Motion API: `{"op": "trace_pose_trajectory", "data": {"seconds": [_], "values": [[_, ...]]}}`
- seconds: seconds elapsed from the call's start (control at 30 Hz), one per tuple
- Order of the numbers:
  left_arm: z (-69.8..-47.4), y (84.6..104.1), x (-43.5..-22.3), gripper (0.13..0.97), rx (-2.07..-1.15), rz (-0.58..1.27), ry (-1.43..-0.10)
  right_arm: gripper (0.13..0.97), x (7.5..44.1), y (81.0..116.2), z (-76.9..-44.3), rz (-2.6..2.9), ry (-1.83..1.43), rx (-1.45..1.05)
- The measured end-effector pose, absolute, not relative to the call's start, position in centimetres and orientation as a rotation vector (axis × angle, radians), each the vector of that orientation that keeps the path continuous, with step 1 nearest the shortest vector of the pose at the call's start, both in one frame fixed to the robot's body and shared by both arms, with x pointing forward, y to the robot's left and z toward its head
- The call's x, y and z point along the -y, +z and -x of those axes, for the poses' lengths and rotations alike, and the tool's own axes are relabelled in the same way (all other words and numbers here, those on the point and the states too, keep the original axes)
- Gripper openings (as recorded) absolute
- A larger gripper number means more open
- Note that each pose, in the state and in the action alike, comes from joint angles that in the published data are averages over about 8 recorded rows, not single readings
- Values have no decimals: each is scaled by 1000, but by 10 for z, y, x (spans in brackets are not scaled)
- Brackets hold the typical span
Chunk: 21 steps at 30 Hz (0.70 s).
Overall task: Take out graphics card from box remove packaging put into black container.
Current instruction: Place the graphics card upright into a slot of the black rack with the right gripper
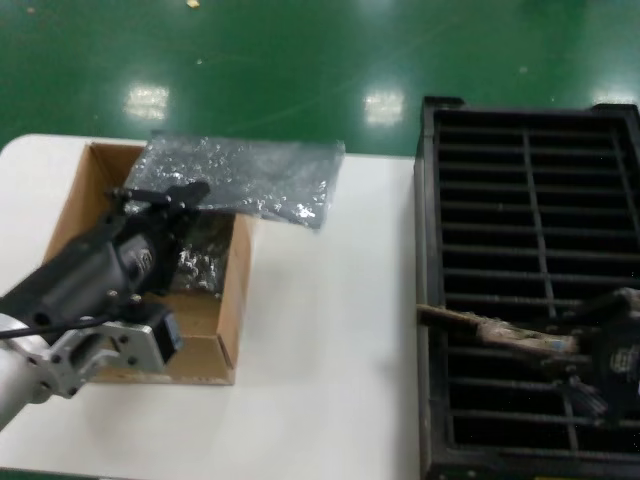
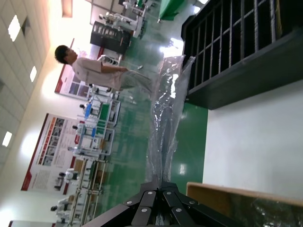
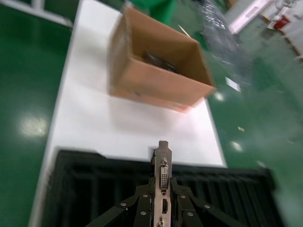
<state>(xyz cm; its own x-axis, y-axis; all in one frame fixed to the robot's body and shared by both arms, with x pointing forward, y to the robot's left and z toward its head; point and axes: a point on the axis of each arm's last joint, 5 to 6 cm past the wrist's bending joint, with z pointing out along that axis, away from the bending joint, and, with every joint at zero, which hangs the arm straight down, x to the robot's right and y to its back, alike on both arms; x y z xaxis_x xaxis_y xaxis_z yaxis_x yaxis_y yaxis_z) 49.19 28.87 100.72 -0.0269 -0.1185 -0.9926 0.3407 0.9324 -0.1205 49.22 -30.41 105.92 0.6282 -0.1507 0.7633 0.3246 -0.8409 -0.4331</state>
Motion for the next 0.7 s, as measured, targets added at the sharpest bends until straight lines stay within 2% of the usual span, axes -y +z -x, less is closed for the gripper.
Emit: {"op": "trace_pose_trajectory", "data": {"seconds": [0.2,0.53,0.7], "values": [[-492,1007,-289,140,-1557,-178,-370,186,306,1059,-506,2346,-1076,118],[-492,1007,-289,140,-1557,-178,-370,186,330,1111,-502,2385,-1028,103],[-492,1007,-289,140,-1557,-178,-370,186,336,1122,-500,2440,-929,87]]}}
